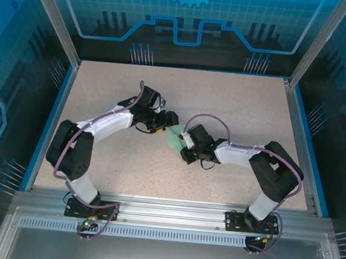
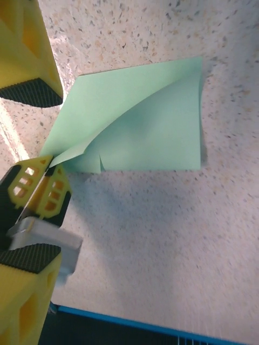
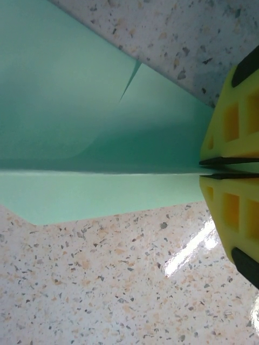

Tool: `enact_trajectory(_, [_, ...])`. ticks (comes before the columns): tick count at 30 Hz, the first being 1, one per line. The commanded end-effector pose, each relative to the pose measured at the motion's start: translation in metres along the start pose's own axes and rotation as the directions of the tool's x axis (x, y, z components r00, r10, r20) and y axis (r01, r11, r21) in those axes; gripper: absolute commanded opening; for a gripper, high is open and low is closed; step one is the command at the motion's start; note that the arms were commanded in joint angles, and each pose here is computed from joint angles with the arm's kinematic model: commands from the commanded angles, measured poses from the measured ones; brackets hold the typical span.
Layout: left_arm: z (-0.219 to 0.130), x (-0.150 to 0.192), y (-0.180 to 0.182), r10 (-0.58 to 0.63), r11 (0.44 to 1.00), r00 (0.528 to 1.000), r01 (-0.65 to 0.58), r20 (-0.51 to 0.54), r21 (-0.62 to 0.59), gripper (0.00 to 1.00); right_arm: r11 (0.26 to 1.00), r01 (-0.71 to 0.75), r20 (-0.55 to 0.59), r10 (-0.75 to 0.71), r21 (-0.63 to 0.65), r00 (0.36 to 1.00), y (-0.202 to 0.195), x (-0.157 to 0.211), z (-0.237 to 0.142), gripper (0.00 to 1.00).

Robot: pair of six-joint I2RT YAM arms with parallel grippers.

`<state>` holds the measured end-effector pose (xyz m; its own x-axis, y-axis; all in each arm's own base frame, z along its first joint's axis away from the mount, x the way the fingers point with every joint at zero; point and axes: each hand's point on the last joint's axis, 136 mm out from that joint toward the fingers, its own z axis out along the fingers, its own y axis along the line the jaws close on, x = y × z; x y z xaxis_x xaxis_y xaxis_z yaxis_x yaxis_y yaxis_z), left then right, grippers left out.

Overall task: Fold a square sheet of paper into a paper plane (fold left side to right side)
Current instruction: Fourth fold the wing at the center of the table.

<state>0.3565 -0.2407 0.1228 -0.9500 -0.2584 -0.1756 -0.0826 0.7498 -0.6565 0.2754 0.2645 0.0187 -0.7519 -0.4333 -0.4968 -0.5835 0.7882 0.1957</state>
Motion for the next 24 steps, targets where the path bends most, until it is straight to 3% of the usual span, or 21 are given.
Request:
enact_trajectory(1, [-0.010, 0.007, 0.013, 0.002, 1.000, 1.000, -0.002, 0.019, -0.026, 0.74, 0.997, -0.034, 0.000, 0.034, -0.070, 0.999, 0.005, -0.008, -0.002, 0.14])
enact_trajectory(4, [-0.005, 0.017, 0.024, -0.019, 1.000, 1.000, 0.019, 0.008, -0.023, 0.69, 0.991, -0.075, 0.004, 0.076, -0.108, 0.997, 0.003, -0.009, -0.004, 0.14])
enact_trajectory(11, [0.027, 0.038, 0.030, -0.052, 0.998, 0.996, 0.054, -0.069, 0.017, 0.48, 0.969, -0.156, -0.006, 0.158, -0.193, 0.987, 0.000, -0.010, -0.005, 0.13])
enact_trajectory(24, [0.075, 0.041, 0.019, -0.041, 0.999, 0.989, 0.041, -0.142, -0.001, 0.40, 0.955, -0.200, -0.027, 0.199, -0.217, 0.980, -0.006, -0.005, -0.001, 0.13])
